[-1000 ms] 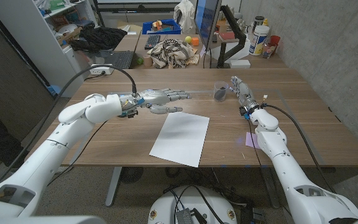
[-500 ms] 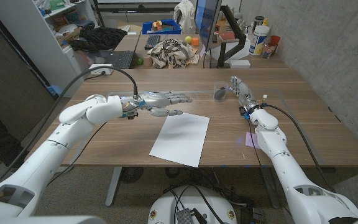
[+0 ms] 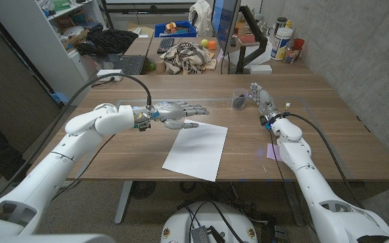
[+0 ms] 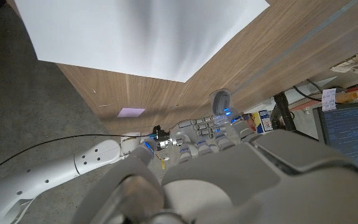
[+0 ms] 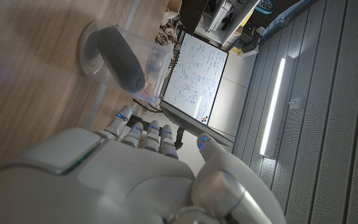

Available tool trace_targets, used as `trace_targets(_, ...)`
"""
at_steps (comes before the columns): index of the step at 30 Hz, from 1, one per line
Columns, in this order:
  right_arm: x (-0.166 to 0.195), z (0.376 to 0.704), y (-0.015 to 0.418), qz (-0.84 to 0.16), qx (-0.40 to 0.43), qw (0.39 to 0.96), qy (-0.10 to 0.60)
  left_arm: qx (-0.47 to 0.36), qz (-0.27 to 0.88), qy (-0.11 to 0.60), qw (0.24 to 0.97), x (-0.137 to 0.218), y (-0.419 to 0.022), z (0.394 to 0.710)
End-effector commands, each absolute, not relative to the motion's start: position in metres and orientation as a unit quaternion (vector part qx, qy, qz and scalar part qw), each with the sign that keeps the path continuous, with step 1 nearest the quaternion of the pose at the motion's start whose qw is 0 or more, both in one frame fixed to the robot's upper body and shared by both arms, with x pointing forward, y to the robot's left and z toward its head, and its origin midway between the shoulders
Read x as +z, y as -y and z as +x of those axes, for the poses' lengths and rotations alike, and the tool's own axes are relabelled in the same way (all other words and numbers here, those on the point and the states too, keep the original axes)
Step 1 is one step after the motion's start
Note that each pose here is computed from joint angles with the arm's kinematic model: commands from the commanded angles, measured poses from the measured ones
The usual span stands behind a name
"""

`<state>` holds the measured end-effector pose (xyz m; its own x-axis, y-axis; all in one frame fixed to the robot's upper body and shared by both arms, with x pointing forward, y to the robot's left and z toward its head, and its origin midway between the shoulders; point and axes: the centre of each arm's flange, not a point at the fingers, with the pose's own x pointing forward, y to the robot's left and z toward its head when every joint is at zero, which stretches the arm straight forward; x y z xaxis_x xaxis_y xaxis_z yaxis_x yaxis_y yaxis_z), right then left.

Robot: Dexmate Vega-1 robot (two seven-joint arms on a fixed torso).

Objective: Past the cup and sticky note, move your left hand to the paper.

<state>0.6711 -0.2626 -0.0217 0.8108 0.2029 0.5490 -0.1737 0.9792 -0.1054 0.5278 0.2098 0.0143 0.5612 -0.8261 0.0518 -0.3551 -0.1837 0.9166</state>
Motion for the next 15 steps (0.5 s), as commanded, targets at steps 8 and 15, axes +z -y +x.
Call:
trace_targets(8, -0.0236, 0.6698, 0.2636, -0.025, 0.098, 0.951, 0.291, -0.248, 0.745, 0.386, 0.483, 0.0055, -0.2050, 0.5285)
trace_targets(15, -0.0243, 0.6698, 0.2643, -0.024, 0.098, 0.952, 0.290, -0.252, 0.750, 0.380, 0.479, 0.0024, -0.2028, 0.5284)
